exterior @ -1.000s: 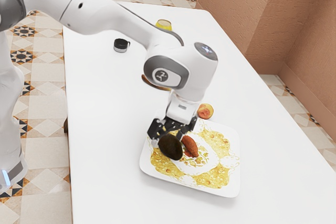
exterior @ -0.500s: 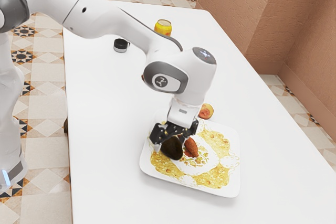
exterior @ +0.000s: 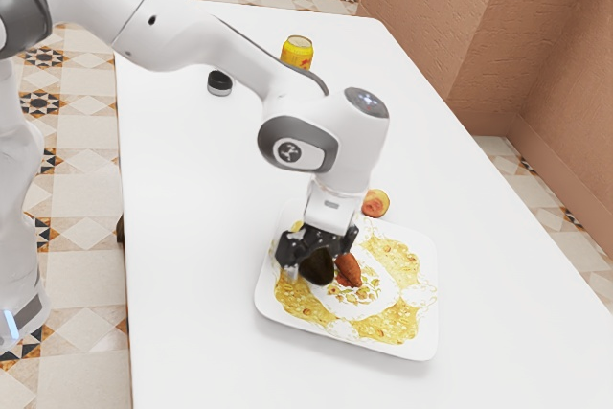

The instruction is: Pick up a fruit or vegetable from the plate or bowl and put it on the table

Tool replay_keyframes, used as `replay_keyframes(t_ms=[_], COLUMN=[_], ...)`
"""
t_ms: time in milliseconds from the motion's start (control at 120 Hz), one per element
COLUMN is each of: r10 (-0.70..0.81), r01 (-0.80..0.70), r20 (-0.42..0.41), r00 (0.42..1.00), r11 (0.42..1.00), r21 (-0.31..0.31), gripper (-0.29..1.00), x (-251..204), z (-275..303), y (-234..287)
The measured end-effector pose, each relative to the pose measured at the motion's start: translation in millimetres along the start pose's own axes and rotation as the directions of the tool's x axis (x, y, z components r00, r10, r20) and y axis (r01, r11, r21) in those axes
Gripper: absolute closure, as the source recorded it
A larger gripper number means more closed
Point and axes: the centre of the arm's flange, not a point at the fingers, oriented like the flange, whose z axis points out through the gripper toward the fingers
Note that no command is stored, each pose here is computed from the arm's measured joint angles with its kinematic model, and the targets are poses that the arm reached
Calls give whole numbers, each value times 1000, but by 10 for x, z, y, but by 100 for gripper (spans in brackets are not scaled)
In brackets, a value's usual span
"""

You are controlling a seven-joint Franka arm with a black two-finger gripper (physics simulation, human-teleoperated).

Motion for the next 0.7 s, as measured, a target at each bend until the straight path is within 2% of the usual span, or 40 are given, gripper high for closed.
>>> replay_keyframes(t_ms=[100,183,267,325,400,583,700], r10=[24,92,200,311,373,371,360], r01=[-19,-79,-184,-300,-366,-370,-360], r20=[-54,-98,-142,-149,-144,-130,-124], r00=[998,991,970,939,917,920,925], r11=[996,988,976,950,928,928,933], r21=[84,134,117,92,73,37,21], gripper=[53,56,57,58,60,23,10], x=[232,710,1514,2161,2533,2623,2612], z=[-594,-1048,-1121,-1015,-920,-870,-851], y=[-16,66,182,636,1007,1168,1178])
